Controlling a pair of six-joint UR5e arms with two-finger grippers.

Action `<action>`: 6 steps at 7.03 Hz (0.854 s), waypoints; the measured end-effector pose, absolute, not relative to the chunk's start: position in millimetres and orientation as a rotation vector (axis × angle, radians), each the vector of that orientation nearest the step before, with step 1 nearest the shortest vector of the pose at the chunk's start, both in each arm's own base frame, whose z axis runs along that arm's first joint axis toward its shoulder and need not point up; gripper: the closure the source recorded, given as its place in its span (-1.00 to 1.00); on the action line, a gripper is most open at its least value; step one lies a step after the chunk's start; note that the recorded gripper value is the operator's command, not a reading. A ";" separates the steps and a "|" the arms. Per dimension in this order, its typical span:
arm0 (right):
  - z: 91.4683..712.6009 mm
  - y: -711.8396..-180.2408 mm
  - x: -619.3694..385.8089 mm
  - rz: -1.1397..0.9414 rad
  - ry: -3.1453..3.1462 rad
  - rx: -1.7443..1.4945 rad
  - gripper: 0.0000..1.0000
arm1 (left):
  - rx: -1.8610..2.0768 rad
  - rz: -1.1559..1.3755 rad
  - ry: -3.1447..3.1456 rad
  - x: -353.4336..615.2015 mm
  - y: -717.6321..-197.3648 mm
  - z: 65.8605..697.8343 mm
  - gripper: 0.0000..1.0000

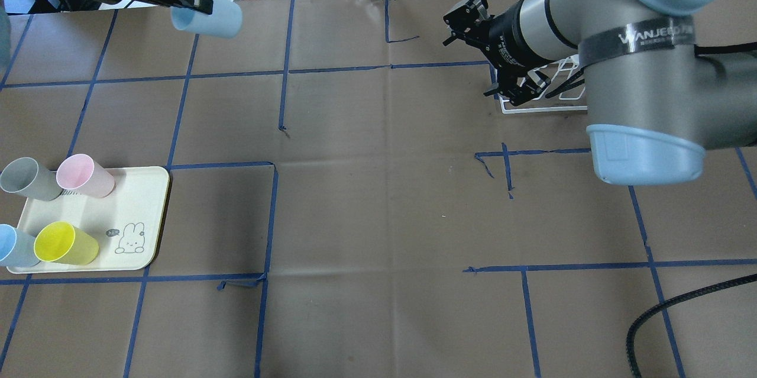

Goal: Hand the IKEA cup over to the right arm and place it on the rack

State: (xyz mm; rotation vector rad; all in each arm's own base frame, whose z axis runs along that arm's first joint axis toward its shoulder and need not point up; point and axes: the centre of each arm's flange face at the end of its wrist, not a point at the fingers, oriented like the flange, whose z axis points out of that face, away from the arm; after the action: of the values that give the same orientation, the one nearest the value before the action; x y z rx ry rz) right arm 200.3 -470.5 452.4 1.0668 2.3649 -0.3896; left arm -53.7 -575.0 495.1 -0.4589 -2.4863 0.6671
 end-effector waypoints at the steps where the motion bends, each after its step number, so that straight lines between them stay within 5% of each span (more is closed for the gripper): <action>1: 448.3 -466.6 203.9 -0.401 2.230 1.135 -1.00 | -0.498 0.725 -2.364 -71.0 -574.3 497.6 1.00; 6: 434.9 -440.2 223.5 -0.347 1.742 1.365 -1.00 | -0.767 1.019 -2.016 -143.7 -531.6 437.6 1.00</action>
State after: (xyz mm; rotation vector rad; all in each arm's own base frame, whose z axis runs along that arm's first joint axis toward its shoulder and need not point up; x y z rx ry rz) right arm 223.5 -440.2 434.9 1.3653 1.7418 -0.3468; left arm -143.7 -531.6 437.6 -0.7670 -2.0164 1.0189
